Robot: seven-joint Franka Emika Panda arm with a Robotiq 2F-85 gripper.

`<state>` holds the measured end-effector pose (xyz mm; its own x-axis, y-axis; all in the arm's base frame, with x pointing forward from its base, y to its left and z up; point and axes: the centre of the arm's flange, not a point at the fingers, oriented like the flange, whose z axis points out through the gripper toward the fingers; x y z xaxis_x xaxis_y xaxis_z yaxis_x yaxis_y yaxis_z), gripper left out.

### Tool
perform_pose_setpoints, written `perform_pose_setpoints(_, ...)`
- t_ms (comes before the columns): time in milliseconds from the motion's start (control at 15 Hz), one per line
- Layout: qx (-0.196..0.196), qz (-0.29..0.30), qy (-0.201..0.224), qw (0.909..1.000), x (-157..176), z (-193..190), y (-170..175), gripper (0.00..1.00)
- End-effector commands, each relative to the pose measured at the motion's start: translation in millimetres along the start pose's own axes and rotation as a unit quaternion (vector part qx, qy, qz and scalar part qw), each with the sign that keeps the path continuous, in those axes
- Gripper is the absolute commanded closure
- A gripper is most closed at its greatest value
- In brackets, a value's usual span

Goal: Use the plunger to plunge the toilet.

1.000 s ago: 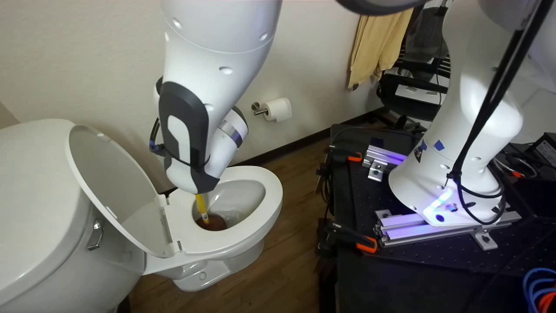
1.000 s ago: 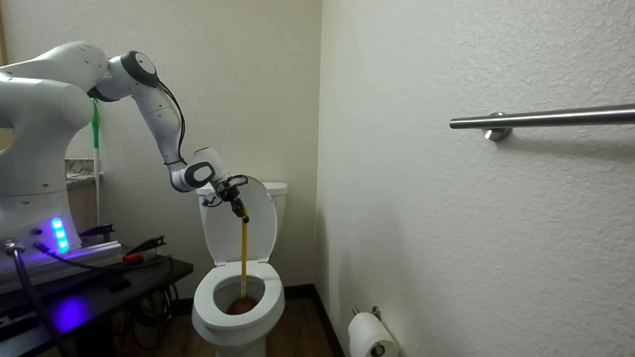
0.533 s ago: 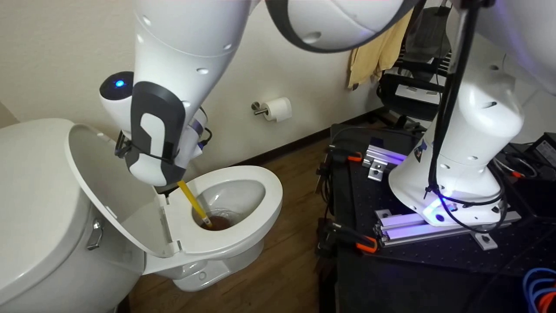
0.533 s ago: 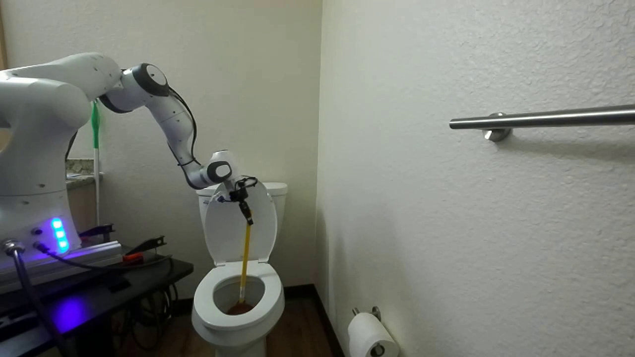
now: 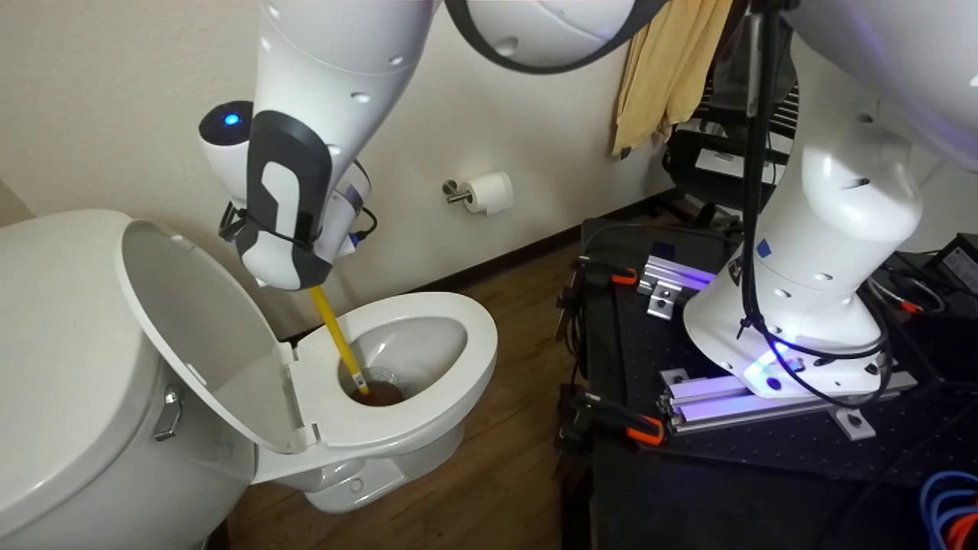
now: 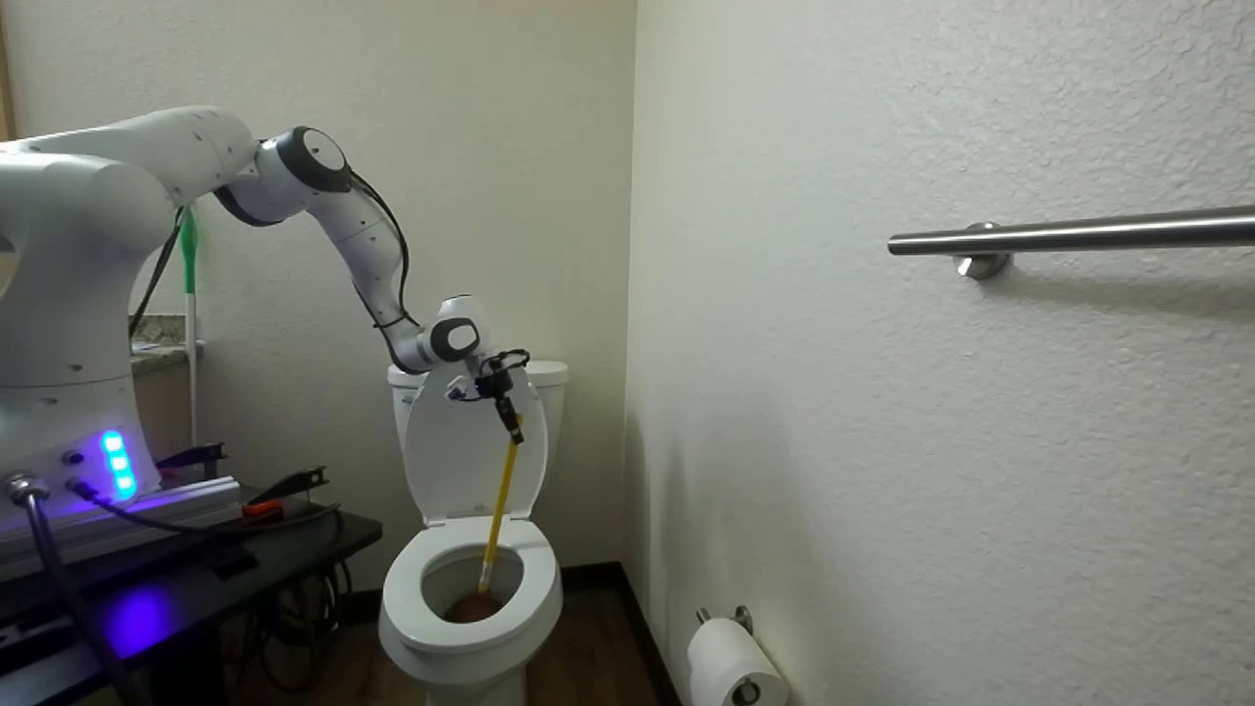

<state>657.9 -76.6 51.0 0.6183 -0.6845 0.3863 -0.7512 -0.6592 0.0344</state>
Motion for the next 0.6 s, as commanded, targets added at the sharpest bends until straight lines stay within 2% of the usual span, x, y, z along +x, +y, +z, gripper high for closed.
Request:
perform_pose_setpoints(0,0.034,0.071,0.036,0.9963,6,-41,53,0.94)
perform_pose_setpoints(333,0.045,0.127,0.089,0.9869,12,-73,101,0.94)
perform_pose_setpoints(533,0.039,0.157,0.109,0.9808,15,-94,129,0.94)
